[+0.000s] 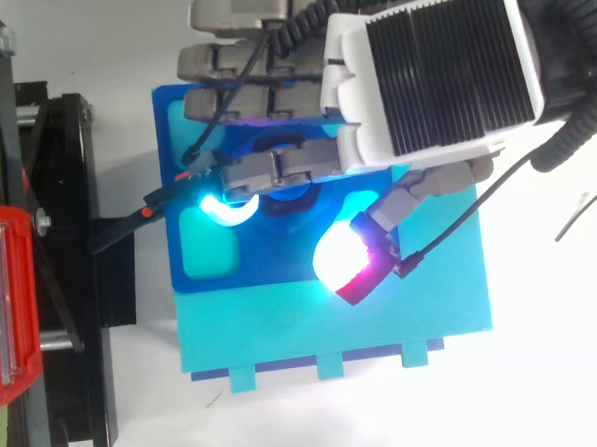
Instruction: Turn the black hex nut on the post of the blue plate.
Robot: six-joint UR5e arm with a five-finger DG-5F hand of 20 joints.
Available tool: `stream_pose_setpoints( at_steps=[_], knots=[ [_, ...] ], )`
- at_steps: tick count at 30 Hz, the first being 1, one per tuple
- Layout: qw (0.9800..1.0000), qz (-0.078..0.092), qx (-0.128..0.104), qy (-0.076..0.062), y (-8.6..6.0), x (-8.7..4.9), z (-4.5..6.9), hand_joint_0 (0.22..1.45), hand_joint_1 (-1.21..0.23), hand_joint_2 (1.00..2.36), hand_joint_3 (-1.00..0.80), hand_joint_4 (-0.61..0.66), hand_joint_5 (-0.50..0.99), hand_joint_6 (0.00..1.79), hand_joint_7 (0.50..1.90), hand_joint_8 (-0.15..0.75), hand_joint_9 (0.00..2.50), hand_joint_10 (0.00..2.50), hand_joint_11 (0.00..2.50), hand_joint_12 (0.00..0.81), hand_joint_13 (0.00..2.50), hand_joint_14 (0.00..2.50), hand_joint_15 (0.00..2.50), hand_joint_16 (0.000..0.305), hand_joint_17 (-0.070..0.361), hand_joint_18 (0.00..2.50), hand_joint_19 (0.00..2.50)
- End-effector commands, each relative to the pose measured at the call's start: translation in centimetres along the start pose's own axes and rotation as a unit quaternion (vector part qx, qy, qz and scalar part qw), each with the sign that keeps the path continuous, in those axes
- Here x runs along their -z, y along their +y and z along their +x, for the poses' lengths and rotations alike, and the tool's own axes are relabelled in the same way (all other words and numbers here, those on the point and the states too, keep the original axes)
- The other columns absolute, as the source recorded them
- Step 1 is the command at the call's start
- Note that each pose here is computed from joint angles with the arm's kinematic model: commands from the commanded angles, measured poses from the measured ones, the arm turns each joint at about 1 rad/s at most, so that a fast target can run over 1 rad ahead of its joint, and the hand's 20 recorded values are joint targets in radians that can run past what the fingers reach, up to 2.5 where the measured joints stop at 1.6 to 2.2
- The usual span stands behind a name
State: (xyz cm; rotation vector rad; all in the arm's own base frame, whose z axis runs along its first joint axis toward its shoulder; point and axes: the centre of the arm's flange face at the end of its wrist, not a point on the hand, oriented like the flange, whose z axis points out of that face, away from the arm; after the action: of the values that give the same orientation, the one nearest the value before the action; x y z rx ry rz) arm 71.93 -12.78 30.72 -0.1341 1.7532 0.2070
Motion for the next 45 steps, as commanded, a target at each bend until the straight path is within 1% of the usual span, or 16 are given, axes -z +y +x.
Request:
stream_pose_setpoints(
  at_steps=[1,7,8,15,20,21,23,25,26,29,31,34,39,41,43,45],
  knots=[
    [1.0,-0.002,0.003,0.0,-0.4,0.2,0.0,0.49,-0.37,1.0,-0.5,0.27,-0.17,0.5,0.96,0.292,0.38,0.0,0.0,0.383,0.11,0.0,0.0,0.049,0.111,0.0,0.17],
    [1.0,-0.002,0.003,0.001,-0.5,0.3,0.1,0.48,-0.38,1.0,-0.5,0.27,-0.17,0.5,0.96,0.293,0.37,0.0,0.0,0.383,0.11,0.0,0.0,0.049,0.111,0.0,0.17],
    [1.0,-0.002,0.004,-0.001,-0.5,0.3,-0.1,0.49,-0.38,1.0,-0.5,0.27,-0.17,0.5,0.96,0.293,0.37,0.0,0.0,0.383,0.11,0.0,0.0,0.049,0.111,0.0,0.16],
    [1.0,0.001,0.01,-0.001,-1.0,0.4,0.0,0.48,-0.39,1.0,-0.5,0.27,-0.17,0.5,0.96,0.294,0.37,0.0,0.0,0.384,0.11,0.0,0.0,0.049,0.111,0.0,0.16],
    [0.9999,0.002,0.011,-0.001,-1.2,0.5,0.1,0.46,-0.5,1.0,-0.5,0.27,-0.17,0.5,0.96,0.297,0.37,0.0,0.0,0.392,0.11,0.0,0.0,0.051,0.115,0.0,0.16],
    [0.9999,0.001,0.011,-0.002,-1.1,0.5,0.0,0.46,-0.51,1.0,-0.5,0.27,-0.17,0.5,0.96,0.298,0.37,0.0,0.0,0.392,0.11,0.0,0.0,0.051,0.115,0.0,0.15],
    [0.9999,0.003,0.012,-0.001,-1.3,0.6,0.1,0.45,-0.57,1.0,-0.5,0.27,-0.17,0.5,0.96,0.299,0.36,0.0,0.0,0.397,0.11,0.0,0.0,0.052,0.117,0.0,0.15],
    [0.9999,0.002,0.012,-0.001,-1.2,0.5,0.1,0.44,-0.59,1.0,-0.5,0.27,-0.18,0.5,0.96,0.299,0.36,0.0,0.0,0.398,0.11,0.0,0.0,0.053,0.118,0.0,0.15],
    [0.9999,0.001,0.013,-0.002,-0.9,0.4,-0.1,0.44,-0.62,1.0,-0.5,0.27,-0.18,0.5,0.97,0.299,0.35,0.0,0.0,0.399,0.11,0.0,0.0,0.053,0.119,0.0,0.15],
    [0.9999,0.002,0.011,-0.001,-0.6,0.3,0.1,0.44,-0.65,1.0,-0.5,0.27,-0.18,0.5,0.97,0.299,0.35,0.0,0.0,0.4,0.11,0.0,0.0,0.053,0.119,0.0,0.14],
    [0.9999,0.007,0.008,-0.002,-0.2,0.0,-0.1,0.44,-0.67,1.0,-0.5,0.27,-0.18,0.5,0.97,0.299,0.35,0.0,0.0,0.4,0.11,0.0,0.0,0.053,0.119,0.0,0.14],
    [0.9999,0.011,0.007,-0.001,0.3,-0.3,0.0,0.45,-0.7,1.0,-0.5,0.26,-0.18,0.5,0.98,0.294,0.35,0.0,0.0,0.396,0.11,0.0,0.0,0.052,0.117,0.0,0.13],
    [0.9999,0.013,0.008,-0.002,0.7,-0.5,0.0,0.47,-0.72,1.0,-0.5,0.25,-0.18,0.5,1.03,0.284,0.35,0.0,0.01,0.387,0.12,0.0,0.0,0.05,0.113,0.0,0.13],
    [0.9999,0.014,0.009,-0.004,1.0,-0.7,-0.1,0.48,-0.72,1.0,-0.5,0.25,-0.18,0.5,1.05,0.282,0.35,0.0,0.01,0.385,0.13,0.0,0.0,0.05,0.112,0.0,0.12],
    [0.9996,0.022,0.011,-0.011,1.3,-1.1,-0.3,0.48,-0.72,1.0,-0.5,0.25,-0.18,0.5,1.06,0.28,0.35,0.0,0.01,0.382,0.13,0.0,0.0,0.049,0.111,0.01,0.12],
    [0.9995,0.025,0.012,-0.012,1.4,-1.2,-0.2,0.48,-0.72,1.0,-0.5,0.25,-0.18,0.5,1.07,0.278,0.35,0.0,0.01,0.381,0.13,0.0,0.0,0.049,0.111,0.01,0.12]
  ],
)
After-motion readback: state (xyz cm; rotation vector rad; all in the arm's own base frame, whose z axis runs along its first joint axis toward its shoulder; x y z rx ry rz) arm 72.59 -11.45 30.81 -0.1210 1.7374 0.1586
